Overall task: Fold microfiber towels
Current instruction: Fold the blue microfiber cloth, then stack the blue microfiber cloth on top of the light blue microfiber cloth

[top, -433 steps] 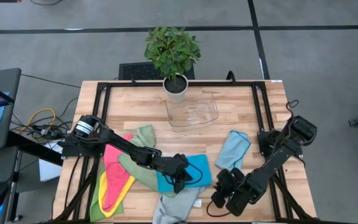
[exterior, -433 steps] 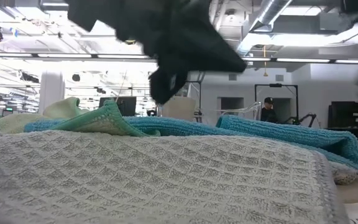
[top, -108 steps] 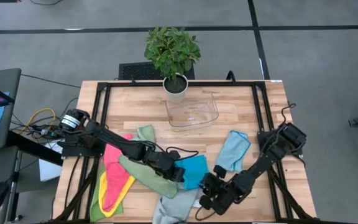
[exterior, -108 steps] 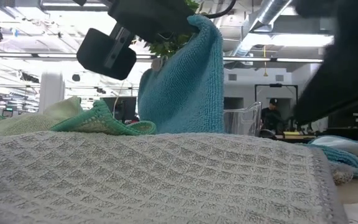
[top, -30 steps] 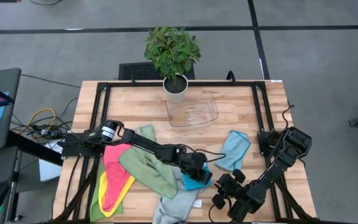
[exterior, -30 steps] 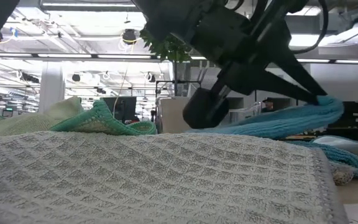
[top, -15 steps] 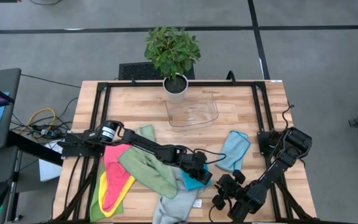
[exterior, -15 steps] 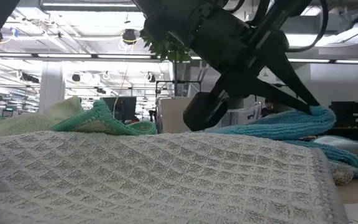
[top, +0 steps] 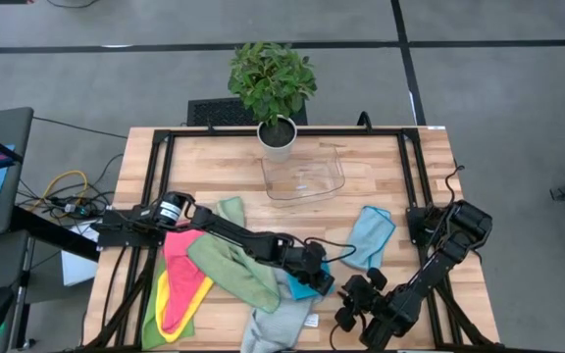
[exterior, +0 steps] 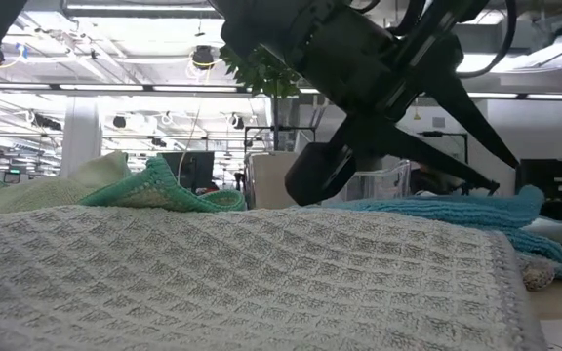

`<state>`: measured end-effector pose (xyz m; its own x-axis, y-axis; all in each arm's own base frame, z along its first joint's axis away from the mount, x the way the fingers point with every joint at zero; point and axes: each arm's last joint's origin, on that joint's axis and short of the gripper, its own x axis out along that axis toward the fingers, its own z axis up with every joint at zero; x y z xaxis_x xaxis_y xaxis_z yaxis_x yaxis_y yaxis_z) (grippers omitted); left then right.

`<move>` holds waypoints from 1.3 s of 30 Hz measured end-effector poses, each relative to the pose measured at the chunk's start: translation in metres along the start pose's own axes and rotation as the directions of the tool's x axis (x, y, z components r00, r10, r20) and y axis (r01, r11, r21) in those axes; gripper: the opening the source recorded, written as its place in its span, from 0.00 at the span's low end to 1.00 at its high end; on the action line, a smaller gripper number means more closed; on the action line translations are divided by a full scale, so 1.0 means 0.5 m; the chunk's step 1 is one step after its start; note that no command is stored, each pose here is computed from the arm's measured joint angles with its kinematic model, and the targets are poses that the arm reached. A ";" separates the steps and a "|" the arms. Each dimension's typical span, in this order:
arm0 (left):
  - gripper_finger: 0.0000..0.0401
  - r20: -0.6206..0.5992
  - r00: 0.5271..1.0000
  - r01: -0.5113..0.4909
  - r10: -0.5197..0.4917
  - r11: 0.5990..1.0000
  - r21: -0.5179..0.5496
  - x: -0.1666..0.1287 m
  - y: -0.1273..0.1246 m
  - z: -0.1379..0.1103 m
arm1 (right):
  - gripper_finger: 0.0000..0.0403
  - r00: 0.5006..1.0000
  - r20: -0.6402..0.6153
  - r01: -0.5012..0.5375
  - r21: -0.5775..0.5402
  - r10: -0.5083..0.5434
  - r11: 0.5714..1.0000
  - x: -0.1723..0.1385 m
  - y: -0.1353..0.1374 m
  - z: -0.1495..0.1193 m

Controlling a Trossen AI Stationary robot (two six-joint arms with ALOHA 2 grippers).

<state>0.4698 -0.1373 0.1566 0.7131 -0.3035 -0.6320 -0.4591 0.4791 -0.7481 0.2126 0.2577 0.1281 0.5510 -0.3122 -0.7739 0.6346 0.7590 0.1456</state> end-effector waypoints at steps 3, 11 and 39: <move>0.18 0.004 1.000 -0.001 0.001 1.000 -0.002 0.000 0.000 0.000 | 0.33 1.000 0.000 -0.002 0.002 0.002 1.000 0.000 0.001 0.000; 0.29 -0.067 0.996 0.050 -0.051 0.999 -0.011 -0.017 -0.003 0.029 | 0.35 0.998 0.048 -0.041 0.014 0.040 0.999 -0.013 0.005 0.007; 0.02 0.149 0.984 -0.125 0.096 0.973 0.193 -0.156 0.023 -0.057 | 0.32 0.991 0.040 -0.126 0.029 0.125 0.992 0.093 -0.032 0.088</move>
<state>0.3937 -0.1315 0.1916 0.7367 -0.1294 -0.6637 -0.4336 0.6627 -0.6105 0.2519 0.2058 0.1170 0.6471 -0.2377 -0.7244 0.5756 0.7753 0.2598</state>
